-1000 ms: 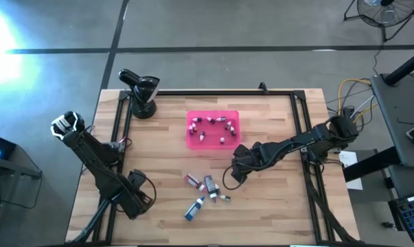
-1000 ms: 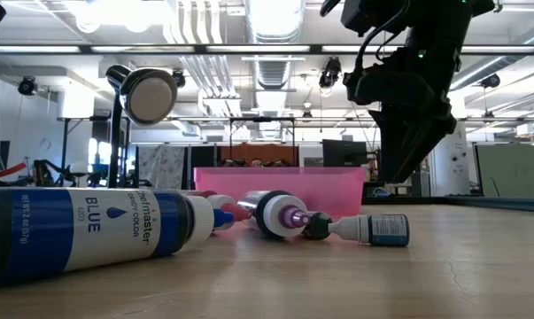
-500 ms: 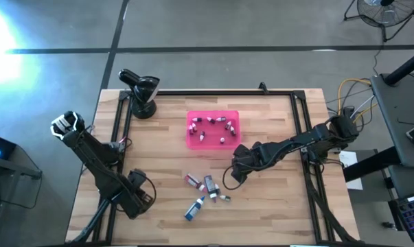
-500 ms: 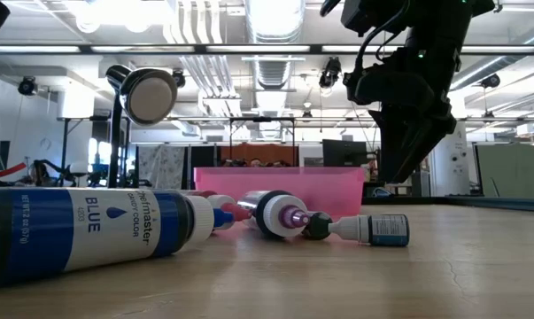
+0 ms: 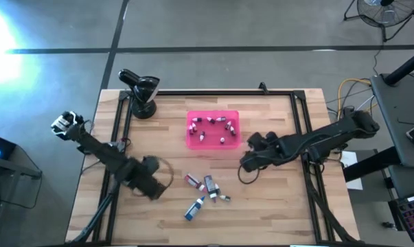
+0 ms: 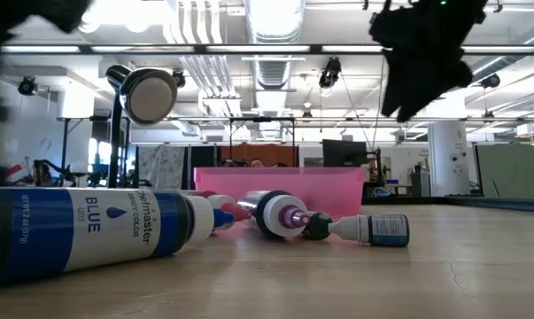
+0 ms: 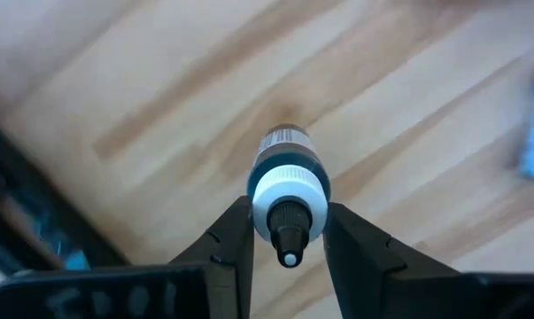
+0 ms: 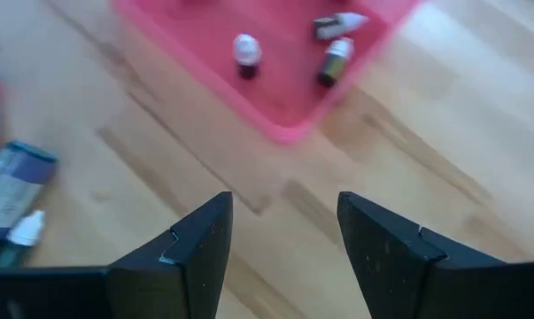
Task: Pick & Place food coloring
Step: Put the black food coloring bottle into the pink bin
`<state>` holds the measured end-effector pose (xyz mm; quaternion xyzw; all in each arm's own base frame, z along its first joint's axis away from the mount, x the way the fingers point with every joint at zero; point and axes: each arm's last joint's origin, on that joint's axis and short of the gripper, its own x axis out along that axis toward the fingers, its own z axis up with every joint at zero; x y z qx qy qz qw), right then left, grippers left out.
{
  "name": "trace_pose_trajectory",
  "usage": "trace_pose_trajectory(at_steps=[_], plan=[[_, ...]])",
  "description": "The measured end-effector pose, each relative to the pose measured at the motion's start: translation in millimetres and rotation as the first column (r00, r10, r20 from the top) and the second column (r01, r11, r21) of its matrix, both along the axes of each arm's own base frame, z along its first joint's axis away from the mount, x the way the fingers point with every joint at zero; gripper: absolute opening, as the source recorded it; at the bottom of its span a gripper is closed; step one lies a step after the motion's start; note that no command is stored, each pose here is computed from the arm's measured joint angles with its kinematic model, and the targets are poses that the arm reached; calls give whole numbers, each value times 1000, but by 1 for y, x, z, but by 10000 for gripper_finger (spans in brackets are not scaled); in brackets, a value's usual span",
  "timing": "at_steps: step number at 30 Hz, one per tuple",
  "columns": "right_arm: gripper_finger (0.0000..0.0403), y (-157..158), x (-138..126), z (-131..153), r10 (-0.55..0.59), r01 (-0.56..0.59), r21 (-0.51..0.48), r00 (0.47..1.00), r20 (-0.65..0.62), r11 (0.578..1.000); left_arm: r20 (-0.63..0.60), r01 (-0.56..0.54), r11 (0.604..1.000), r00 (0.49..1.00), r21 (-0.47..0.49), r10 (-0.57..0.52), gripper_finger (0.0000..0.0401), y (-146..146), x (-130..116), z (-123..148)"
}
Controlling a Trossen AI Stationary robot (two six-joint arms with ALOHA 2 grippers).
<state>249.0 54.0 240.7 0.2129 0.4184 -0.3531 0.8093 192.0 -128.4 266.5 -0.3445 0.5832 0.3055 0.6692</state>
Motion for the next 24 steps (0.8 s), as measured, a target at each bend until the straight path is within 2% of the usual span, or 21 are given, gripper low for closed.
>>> trace_pose_trajectory(at_steps=[6, 13, 18, 24], plan=[[201, -1, -26, 6, -53, 53, -3, 998, -22, 999, 119, 58, 995, 991, 81, -67, 83, 46, 34, 30], [201, 6, -38, -4, -84, 84, 22, 996, -12, 996, 198, 82, 975, 972, 204, -123, 83, 98, 71, 64], [201, 11, -38, -6, -69, 69, 7, 998, 1, 998, 186, 115, 952, 967, 284, -172, 83, 129, 104, 76], [201, 13, -39, -5, -67, 68, -14, 997, 25, 998, 93, 160, 936, 976, 314, -198, 83, 166, 142, 63]])
